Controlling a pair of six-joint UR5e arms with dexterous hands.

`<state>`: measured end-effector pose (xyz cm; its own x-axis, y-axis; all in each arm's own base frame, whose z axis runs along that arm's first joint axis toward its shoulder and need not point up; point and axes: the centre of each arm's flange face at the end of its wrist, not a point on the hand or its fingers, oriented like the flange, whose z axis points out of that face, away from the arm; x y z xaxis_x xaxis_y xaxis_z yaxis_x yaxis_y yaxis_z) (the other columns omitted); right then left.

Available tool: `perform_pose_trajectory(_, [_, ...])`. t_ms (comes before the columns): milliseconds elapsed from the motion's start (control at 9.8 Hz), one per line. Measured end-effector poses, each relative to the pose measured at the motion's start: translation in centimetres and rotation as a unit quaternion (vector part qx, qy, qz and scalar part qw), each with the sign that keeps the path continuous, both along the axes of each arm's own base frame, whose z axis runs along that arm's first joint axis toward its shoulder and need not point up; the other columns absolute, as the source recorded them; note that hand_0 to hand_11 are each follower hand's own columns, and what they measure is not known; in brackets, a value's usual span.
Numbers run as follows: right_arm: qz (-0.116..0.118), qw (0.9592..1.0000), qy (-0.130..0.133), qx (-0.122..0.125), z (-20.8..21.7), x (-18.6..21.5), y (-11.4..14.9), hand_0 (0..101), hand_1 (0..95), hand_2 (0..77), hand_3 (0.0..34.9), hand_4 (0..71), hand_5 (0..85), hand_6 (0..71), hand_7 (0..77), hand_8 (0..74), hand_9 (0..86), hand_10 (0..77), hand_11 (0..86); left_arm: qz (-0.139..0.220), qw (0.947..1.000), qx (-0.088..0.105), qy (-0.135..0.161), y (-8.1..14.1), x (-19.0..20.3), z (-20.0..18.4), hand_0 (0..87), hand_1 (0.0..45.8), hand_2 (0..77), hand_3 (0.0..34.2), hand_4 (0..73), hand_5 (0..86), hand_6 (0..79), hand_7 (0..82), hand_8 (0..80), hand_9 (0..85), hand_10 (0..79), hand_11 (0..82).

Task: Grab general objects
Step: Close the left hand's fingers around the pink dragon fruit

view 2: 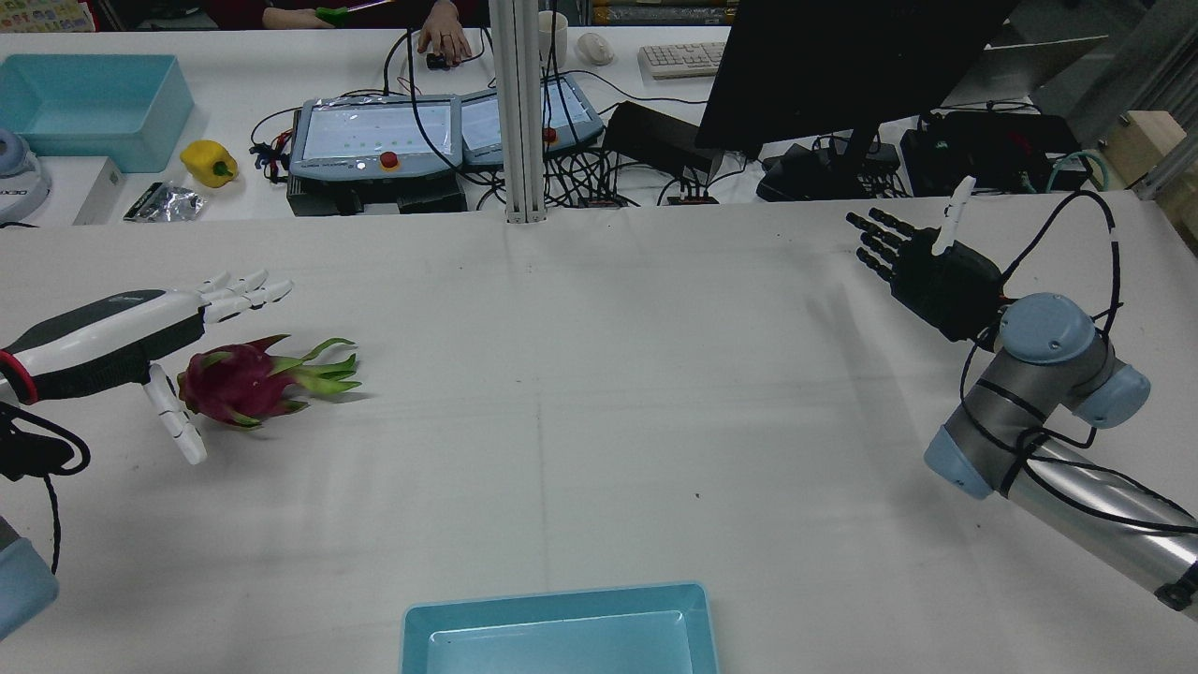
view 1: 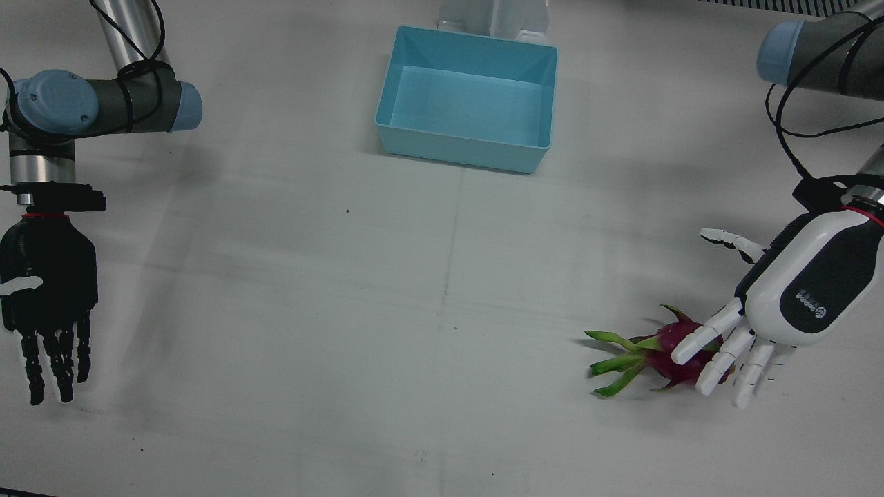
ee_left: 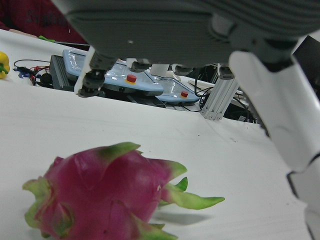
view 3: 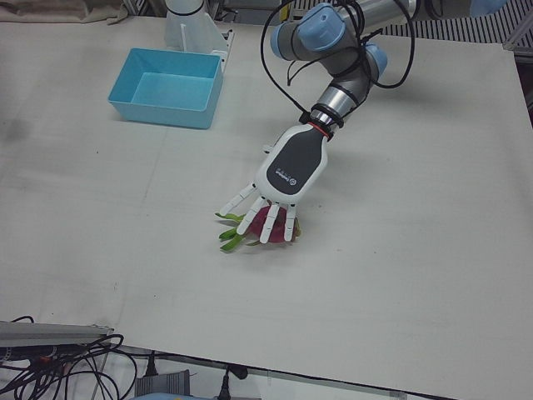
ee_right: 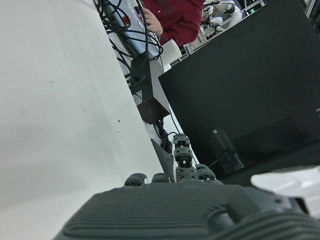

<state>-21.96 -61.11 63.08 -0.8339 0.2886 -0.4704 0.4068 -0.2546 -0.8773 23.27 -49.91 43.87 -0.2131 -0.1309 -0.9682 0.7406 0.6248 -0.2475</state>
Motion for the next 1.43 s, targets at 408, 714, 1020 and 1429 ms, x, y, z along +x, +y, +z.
perform_pose_trajectory(408, [0.0,1.0,0.0,0.0,0.0,0.0,0.0,0,6.5,1.6,0.0,0.0,0.0,0.0,0.0,0.0,1.1,0.0,0.5,-0.008,0.9996,-0.021,-0.018,-0.6,6.0,2.0,53.5,0.0,3.3,29.4,0.0,1.6,0.5,0.5,1.1,0.5,22.4,0.5])
perform_pose_trajectory(714, [0.0,1.0,0.0,0.0,0.0,0.0,0.0,0,6.5,1.6,0.0,0.0,0.0,0.0,0.0,0.0,1.1,0.0,0.5,-0.032,0.9985,-0.044,-0.01,-1.9,4.8,3.1,53.5,0.5,1.6,28.9,0.0,1.6,0.5,0.5,1.1,0.5,22.4,0.5])
perform_pose_trajectory(1020, [0.0,1.0,0.0,0.0,0.0,0.0,0.0,0,6.5,1.6,0.0,0.0,0.0,0.0,0.0,0.0,1.1,0.0,0.5,-0.049,0.9971,-0.057,-0.015,-3.1,5.0,6.1,53.8,0.5,1.6,29.1,0.0,1.6,0.5,0.5,1.1,0.5,22.4,0.5])
perform_pose_trajectory(1429, [0.0,1.0,0.0,0.0,0.0,0.0,0.0,0,6.5,1.6,0.0,0.0,0.0,0.0,0.0,0.0,1.1,0.0,0.5,-0.051,0.997,-0.058,-0.013,-3.5,5.4,6.4,54.3,0.5,2.7,29.9,0.0,1.6,0.5,0.5,1.1,0.5,22.4,0.5])
